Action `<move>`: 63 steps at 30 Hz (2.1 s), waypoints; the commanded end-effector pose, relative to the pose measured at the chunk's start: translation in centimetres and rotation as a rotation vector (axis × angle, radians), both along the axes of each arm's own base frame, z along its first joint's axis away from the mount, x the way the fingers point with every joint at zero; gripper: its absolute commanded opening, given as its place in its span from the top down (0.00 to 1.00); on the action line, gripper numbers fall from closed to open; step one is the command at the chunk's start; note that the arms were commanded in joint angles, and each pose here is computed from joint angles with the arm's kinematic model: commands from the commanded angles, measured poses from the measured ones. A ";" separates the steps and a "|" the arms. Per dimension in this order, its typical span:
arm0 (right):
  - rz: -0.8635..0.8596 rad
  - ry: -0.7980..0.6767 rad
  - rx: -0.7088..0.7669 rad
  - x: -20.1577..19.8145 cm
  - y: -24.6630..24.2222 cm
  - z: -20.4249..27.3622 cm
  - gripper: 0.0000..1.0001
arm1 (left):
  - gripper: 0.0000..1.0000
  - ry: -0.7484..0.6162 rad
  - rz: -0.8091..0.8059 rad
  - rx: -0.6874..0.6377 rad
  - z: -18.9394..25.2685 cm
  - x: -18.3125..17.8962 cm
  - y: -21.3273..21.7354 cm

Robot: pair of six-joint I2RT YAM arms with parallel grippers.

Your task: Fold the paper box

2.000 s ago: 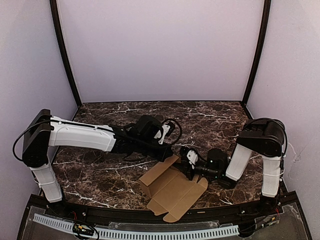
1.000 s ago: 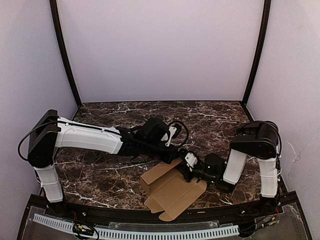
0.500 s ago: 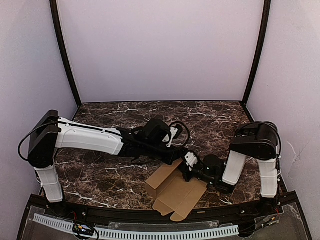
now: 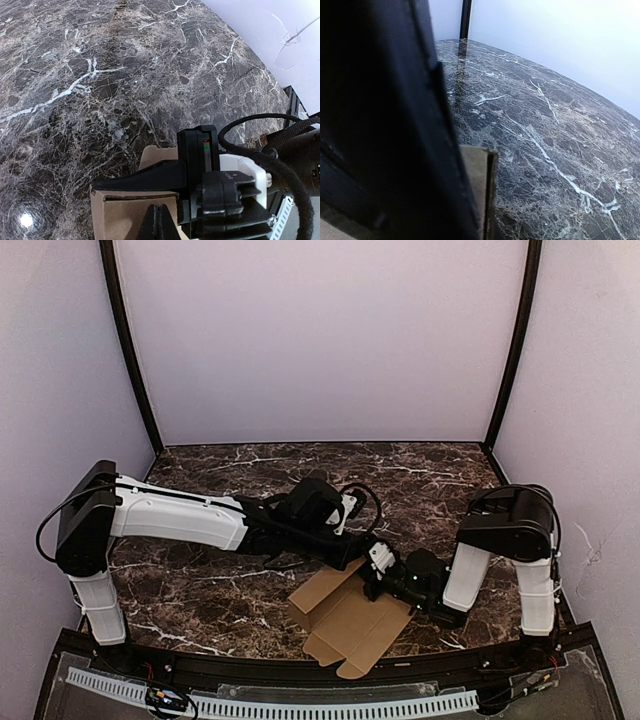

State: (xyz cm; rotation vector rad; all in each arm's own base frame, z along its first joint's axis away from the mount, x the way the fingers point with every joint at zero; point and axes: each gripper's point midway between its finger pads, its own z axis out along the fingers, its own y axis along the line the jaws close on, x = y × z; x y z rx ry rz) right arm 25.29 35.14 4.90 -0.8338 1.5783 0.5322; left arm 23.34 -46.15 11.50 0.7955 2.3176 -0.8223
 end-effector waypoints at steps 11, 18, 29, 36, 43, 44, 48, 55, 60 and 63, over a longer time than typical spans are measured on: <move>-0.037 -0.055 0.069 0.4 0.1 1.8 0.83 | 0.99 0.055 0.002 0.100 -2.5 -1.2 1.3; -0.046 -0.070 0.085 0.5 0.1 2.6 0.82 | 0.99 0.063 0.010 0.110 -3.0 -1.2 1.6; -0.076 -0.076 0.074 0.9 -0.1 1.9 1.00 | 0.99 0.066 0.011 0.106 -2.8 -1.3 1.6; -0.062 -0.064 0.070 0.7 0.1 1.9 0.89 | 0.99 0.056 0.016 0.110 -2.7 -1.2 1.6; -0.048 -0.028 0.052 -0.3 -0.8 1.2 0.62 | 0.99 0.021 0.024 0.126 -1.6 -0.5 1.6; -0.048 -0.022 0.053 -0.4 -1.1 1.2 0.60 | 0.99 0.015 0.021 0.124 -1.3 -0.4 1.6; -0.049 -0.006 0.047 -0.9 -1.6 1.1 0.56 | 0.99 -0.015 0.035 0.132 -0.6 0.1 1.8; -0.038 -0.007 0.039 -1.1 -1.5 1.5 0.63 | 0.94 -0.076 0.053 0.133 2.1 0.6 2.7; -0.031 -0.026 0.030 -0.7 -0.8 2.0 0.95 | 0.89 -0.121 0.081 0.137 4.9 0.6 4.5; -0.025 -0.034 0.023 -0.7 -0.5 2.2 1.00 | 0.85 -0.137 0.106 0.139 6.1 0.4 5.9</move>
